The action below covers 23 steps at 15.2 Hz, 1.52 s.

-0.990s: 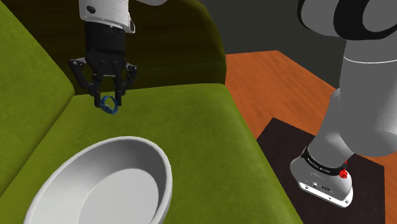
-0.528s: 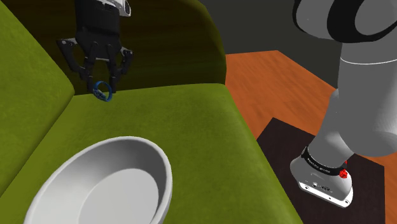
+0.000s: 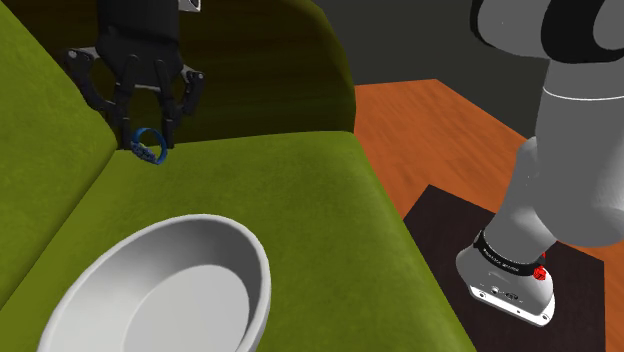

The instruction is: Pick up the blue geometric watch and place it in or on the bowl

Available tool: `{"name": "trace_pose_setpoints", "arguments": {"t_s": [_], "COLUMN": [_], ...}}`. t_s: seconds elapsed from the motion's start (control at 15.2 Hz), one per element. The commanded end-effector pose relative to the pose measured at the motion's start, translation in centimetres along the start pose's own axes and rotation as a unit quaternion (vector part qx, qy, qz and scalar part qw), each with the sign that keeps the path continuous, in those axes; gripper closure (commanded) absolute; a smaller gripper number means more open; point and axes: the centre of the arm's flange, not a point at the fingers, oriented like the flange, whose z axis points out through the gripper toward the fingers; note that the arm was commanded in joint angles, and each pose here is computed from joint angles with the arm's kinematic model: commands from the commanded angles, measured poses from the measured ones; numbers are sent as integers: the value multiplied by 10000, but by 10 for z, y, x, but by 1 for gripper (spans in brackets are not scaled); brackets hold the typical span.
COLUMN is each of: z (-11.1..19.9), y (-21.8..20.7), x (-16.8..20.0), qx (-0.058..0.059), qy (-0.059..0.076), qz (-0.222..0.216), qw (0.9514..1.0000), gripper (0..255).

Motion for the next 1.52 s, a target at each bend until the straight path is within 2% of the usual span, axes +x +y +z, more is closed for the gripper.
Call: {"name": "trace_pose_setpoints", "arguments": {"t_s": [0.0,0.59,1.45], "z": [8,51,112], "y": [-10,-61,-33], "x": [-19,-129,-114], "qx": [1,1,1], "qy": [3,3,3], "qz": [4,4,4], "qw": [10000,10000,10000], "gripper": [255,255,255]}}
